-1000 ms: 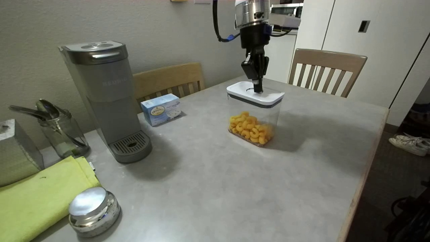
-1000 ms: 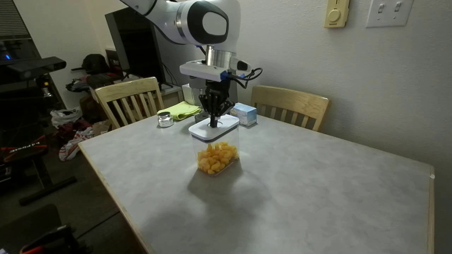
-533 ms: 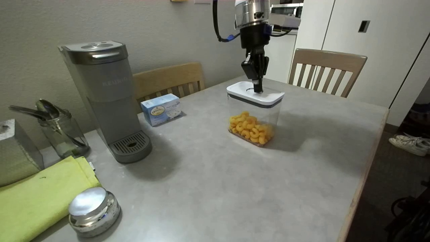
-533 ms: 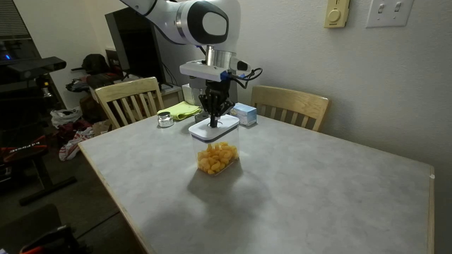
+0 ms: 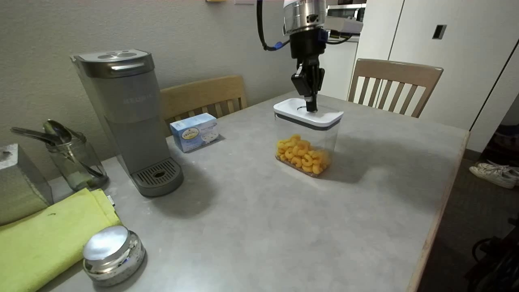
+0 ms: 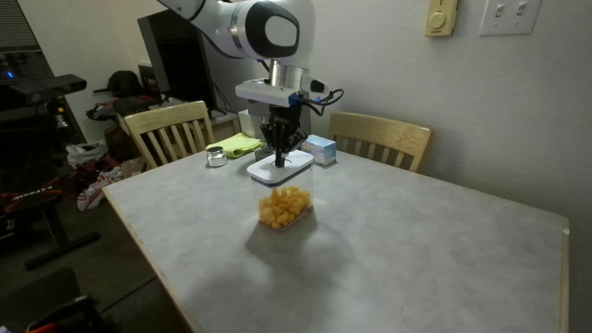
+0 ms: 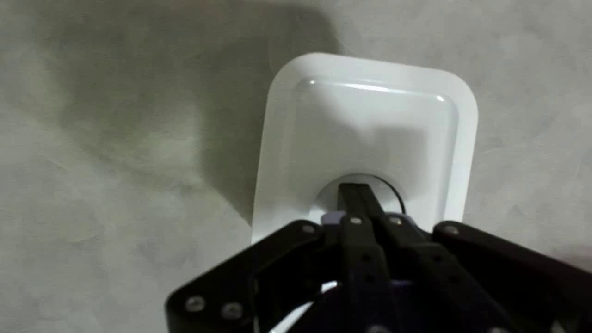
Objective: Press the button on the white lid, pick the lid and put it on the table
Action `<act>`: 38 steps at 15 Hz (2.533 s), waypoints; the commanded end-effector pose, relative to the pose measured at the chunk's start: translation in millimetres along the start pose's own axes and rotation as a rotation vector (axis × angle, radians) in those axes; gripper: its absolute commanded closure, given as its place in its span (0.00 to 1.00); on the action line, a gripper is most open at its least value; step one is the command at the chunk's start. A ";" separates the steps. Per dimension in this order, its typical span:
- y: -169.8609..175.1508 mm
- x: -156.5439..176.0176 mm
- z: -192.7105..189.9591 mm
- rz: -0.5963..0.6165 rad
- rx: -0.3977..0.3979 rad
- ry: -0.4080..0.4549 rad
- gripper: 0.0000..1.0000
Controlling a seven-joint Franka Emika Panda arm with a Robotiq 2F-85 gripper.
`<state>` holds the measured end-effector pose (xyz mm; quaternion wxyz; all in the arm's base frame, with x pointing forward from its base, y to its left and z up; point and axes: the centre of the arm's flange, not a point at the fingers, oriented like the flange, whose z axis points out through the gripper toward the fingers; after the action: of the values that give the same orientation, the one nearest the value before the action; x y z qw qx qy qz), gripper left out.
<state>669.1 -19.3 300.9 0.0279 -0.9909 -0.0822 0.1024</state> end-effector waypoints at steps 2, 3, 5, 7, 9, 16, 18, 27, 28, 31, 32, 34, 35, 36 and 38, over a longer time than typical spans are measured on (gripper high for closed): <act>8.4 -6.2 34.3 -0.001 0.004 -0.014 1.00; 8.4 -6.2 34.3 -0.001 0.004 -0.014 1.00; 8.4 -6.2 34.3 -0.001 0.004 -0.014 1.00; 8.4 -6.2 34.3 -0.001 0.004 -0.014 1.00; 8.4 -6.2 34.3 -0.001 0.004 -0.014 1.00; 8.4 -6.2 34.3 -0.001 0.004 -0.014 1.00; 8.4 -6.2 34.3 -0.001 0.004 -0.014 1.00; 8.4 -6.2 34.3 -0.001 0.004 -0.014 1.00; 8.4 -6.2 34.3 -0.001 0.004 -0.014 1.00; 8.4 -6.2 34.3 -0.001 0.004 -0.014 1.00; 0.0 0.0 0.0 0.000 0.000 0.000 0.99; 0.0 0.0 0.0 0.000 0.000 0.000 0.99; 0.0 0.0 0.0 0.000 0.000 0.000 0.99; 0.0 0.0 0.0 0.000 0.000 0.000 0.99; 0.0 0.0 0.0 0.000 0.000 0.000 0.99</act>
<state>669.1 -19.3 300.9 0.0279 -0.9909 -0.0822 0.1024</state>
